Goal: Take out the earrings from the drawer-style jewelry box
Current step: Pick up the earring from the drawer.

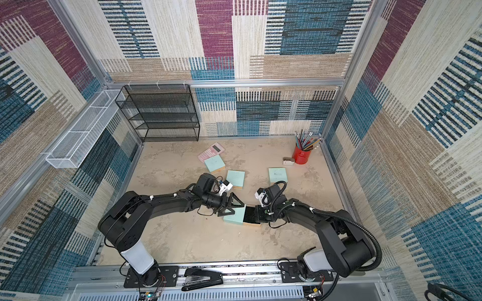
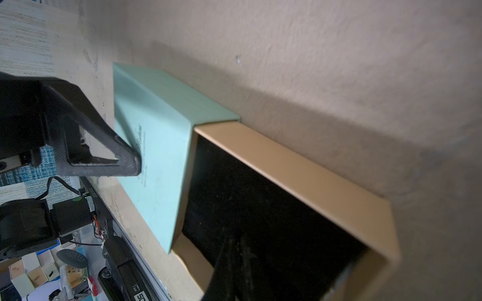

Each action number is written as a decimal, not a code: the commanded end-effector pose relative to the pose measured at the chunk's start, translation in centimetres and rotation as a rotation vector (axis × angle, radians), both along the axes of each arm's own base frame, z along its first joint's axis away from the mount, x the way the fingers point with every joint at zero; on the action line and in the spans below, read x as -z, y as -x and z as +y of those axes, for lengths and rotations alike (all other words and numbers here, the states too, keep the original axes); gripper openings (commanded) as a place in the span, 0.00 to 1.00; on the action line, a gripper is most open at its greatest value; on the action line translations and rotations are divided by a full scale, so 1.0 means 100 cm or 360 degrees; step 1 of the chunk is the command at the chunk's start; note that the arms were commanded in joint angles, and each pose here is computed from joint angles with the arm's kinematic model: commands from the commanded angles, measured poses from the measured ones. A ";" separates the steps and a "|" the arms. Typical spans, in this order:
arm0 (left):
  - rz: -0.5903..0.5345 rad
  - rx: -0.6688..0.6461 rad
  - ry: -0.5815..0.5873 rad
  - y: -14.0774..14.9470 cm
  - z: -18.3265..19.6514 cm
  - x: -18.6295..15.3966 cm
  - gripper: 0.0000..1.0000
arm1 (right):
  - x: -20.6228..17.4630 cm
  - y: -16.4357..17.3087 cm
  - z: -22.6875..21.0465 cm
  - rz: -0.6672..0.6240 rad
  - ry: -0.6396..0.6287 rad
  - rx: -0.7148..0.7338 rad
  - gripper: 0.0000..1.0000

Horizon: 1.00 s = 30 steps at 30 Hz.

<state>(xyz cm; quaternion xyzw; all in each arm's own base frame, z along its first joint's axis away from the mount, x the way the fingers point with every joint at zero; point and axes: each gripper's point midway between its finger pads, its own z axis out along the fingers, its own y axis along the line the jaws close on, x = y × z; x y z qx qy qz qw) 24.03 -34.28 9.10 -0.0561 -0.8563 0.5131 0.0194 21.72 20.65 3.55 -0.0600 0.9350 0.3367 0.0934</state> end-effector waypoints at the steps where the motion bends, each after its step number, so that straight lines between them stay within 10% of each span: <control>1: 0.0010 -0.0012 -0.0048 0.001 0.003 0.008 0.95 | -0.007 -0.002 0.006 -0.0019 -0.0062 -0.0010 0.07; 30: -0.0004 -0.0009 -0.0029 0.001 0.002 0.002 0.94 | -0.033 -0.012 0.011 -0.0107 -0.0161 0.0069 0.00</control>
